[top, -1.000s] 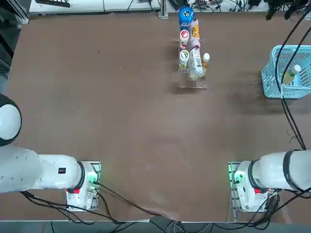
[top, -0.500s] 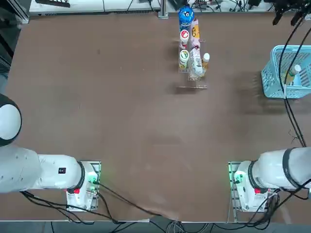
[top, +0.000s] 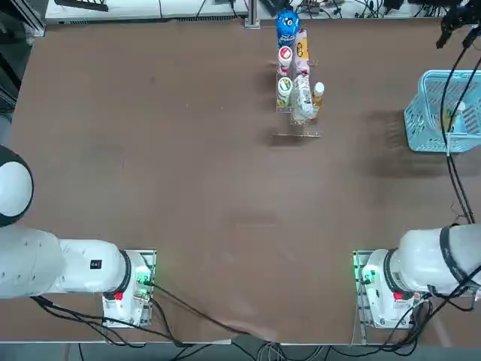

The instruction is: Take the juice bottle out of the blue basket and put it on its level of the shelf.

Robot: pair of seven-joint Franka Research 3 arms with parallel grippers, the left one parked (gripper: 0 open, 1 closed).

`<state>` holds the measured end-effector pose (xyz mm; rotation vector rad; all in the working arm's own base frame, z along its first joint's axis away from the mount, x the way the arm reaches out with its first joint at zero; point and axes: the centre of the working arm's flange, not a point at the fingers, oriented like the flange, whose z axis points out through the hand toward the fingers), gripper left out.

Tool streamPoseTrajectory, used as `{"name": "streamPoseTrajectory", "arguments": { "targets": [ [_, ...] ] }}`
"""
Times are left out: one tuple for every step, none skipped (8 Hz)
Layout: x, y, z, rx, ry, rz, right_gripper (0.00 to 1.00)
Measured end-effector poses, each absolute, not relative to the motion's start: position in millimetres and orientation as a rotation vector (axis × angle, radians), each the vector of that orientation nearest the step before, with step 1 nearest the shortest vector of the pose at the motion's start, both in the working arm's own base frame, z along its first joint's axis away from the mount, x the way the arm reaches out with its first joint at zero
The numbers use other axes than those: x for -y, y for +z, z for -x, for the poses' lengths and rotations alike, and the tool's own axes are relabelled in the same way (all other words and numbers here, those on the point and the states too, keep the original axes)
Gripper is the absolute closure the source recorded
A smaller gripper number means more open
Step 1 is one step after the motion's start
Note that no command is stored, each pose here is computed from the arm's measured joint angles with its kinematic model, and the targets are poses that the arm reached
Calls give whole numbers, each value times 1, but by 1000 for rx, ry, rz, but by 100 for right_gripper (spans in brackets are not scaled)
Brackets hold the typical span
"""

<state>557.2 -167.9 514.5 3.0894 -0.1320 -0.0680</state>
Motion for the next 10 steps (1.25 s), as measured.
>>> {"name": "streamPoseTrajectory", "arguments": {
  "targets": [
    [181, 503, -556, 156, -59, -3088, 0],
    [195, 489, -552, 181, -56, -3086, 0],
    [209, 476, -546, 192, -48, -3085, 0],
    [224, 467, -539, 195, -35, -3084, 0],
    [239, 459, -533, 191, -14, -3080, 0],
    [253, 449, -525, 181, 4, -3077, 0],
    [265, 439, -517, 166, 10, -3076, 0],
    [275, 430, -510, 157, 3, -3078, 0],
    [282, 422, -506, 154, -11, -3082, 0],
    [289, 414, -503, 140, -15, -3090, 0]
  ]
}}
